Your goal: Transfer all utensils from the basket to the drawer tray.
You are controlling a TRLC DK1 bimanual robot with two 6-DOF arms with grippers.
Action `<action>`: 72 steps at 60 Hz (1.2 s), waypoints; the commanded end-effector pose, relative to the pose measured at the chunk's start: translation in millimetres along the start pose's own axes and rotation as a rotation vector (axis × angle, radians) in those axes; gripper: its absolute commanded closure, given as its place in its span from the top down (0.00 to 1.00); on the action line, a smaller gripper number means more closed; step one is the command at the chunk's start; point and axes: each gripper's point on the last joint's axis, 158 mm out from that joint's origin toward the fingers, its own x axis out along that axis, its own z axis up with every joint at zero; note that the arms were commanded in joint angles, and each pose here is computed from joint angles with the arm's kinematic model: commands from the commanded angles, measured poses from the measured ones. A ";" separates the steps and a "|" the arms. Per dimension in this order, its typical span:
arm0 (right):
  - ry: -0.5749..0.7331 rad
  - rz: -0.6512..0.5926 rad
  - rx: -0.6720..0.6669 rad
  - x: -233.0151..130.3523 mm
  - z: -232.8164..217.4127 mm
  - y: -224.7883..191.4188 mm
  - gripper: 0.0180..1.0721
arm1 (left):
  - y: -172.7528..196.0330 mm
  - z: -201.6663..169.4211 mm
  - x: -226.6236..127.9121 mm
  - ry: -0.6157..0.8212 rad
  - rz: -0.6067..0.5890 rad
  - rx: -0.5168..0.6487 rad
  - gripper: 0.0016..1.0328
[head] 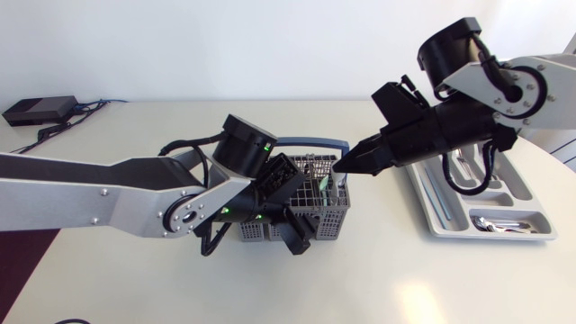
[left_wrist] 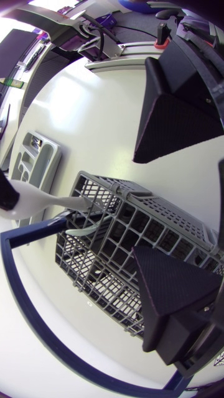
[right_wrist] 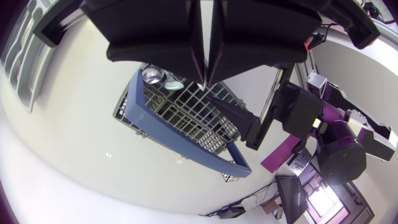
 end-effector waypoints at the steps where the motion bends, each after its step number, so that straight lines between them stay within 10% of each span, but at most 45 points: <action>1: -0.037 0.012 -0.010 -16.1 14.5 15.1 0.05 | 1.2 -1.5 3.7 0.008 -0.003 -0.024 0.89; 26: -0.140 -0.017 -0.154 -81.9 27.9 42.8 0.05 | 2.4 -1.8 2.4 0.008 -0.001 -0.024 0.89; 47: -0.087 -0.571 0.233 -143.9 -48.7 -120.9 0.05 | 5.3 0.5 -0.8 0.001 0.005 -0.029 0.89; 72: 0.106 -0.986 0.361 -189.2 -173.7 -260.6 0.05 | 5.4 1.3 -1.4 0.001 0.005 -0.029 0.89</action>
